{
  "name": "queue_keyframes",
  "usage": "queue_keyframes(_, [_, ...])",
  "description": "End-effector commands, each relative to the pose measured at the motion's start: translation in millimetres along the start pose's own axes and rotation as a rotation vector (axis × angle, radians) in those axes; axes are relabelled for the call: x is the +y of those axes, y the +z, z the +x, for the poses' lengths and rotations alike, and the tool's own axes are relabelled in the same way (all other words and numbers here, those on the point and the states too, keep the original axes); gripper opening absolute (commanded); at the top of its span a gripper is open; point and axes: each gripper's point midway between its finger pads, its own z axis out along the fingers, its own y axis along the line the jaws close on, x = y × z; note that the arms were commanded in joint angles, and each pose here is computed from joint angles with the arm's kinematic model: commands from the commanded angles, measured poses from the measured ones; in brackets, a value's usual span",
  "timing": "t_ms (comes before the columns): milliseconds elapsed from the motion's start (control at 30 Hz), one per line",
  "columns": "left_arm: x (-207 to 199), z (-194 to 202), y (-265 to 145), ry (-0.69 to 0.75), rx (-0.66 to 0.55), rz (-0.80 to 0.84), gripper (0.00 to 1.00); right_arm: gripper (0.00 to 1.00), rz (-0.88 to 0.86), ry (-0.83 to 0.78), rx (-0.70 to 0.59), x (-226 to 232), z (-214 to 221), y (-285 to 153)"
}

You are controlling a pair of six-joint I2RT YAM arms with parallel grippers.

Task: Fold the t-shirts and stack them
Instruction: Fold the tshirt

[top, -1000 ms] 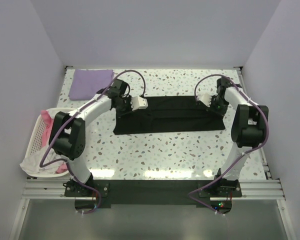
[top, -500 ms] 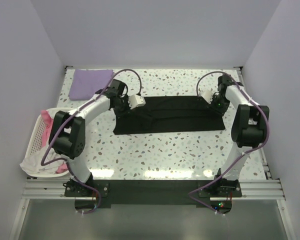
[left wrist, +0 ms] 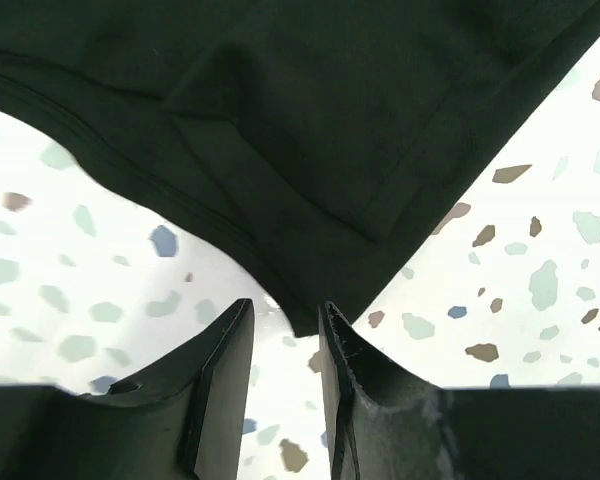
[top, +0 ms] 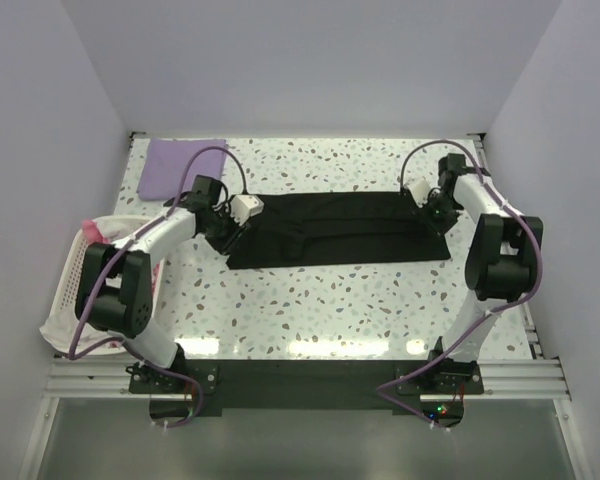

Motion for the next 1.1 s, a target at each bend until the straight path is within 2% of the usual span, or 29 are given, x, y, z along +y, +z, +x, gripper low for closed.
queue_keyframes(0, [-7.1,4.3,11.6,-0.091,-0.032,0.036,0.37,0.27,-0.015,0.091,0.007,6.0,5.0,23.9])
queue_keyframes(200, [-6.6,28.4,30.0,-0.128,0.034,0.02,0.34,0.25,0.006,0.086,0.099,16.5,37.2,50.5])
queue_keyframes(400, [-14.6,36.9,26.6,-0.125,0.057,0.044,0.33,0.28,0.007,0.111,0.049,18.8,33.2,25.3])
queue_keyframes(500, [-10.8,24.1,15.7,-0.114,0.028,0.032,0.35,0.34,0.004,0.188,-0.004,8.1,27.0,2.6])
queue_keyframes(633, [-8.8,5.6,5.0,-0.11,-0.013,0.034,0.38,0.37,-0.042,0.316,-0.045,-2.5,27.5,-13.0])
queue_keyframes(833, [-5.8,-2.4,8.7,-0.115,-0.02,0.048,0.46,0.39,-0.114,0.503,-0.021,-13.5,39.2,-2.4])
queue_keyframes(1067, [-9.3,3.2,18.3,-0.136,0.0,0.079,0.51,0.4,-0.193,0.582,0.02,-10.8,40.7,14.7])
